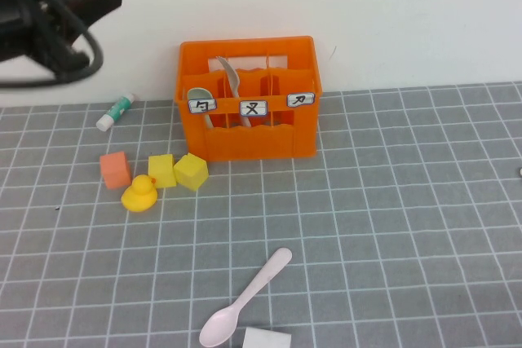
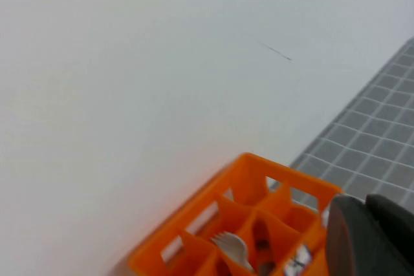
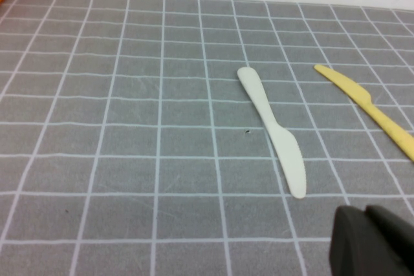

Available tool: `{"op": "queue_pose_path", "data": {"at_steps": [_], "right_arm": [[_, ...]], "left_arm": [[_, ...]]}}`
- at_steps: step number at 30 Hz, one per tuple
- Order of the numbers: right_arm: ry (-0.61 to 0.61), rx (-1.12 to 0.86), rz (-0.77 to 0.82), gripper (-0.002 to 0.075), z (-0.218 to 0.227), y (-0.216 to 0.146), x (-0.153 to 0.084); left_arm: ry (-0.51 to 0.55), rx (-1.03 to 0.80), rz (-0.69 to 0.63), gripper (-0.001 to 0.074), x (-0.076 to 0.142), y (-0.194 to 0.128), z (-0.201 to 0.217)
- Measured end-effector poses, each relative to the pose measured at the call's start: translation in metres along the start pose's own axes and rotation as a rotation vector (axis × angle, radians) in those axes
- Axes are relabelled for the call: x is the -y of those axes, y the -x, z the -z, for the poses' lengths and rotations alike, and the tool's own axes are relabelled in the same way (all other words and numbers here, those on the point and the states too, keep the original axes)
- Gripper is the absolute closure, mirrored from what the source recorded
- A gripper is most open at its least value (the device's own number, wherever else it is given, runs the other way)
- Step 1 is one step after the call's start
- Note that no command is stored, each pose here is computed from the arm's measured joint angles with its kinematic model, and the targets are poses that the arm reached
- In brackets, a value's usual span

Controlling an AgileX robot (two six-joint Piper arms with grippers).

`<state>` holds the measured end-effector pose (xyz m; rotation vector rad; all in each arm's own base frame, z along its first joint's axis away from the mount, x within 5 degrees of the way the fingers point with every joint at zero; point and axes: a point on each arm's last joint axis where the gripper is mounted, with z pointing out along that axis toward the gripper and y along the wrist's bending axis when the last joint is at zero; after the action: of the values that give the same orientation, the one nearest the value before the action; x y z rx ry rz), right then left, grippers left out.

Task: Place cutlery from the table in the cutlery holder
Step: Pick up the spoon

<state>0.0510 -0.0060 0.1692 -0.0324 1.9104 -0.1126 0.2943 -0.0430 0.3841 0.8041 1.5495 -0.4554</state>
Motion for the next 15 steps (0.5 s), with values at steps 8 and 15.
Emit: {"op": "queue_pose_path", "data": {"at_steps": [8,15], "right_arm": [[0.000,0.000,0.000,0.0729,0.000,0.000,0.000],[0.000,0.000,0.000,0.0729,0.000,0.000,0.000]], "left_arm": [[0.155,-0.027,0.008,0.0735,0.051,-0.002,0.053],[0.232,0.018,0.073,0.0735,0.098,-0.012,0.094]]}}
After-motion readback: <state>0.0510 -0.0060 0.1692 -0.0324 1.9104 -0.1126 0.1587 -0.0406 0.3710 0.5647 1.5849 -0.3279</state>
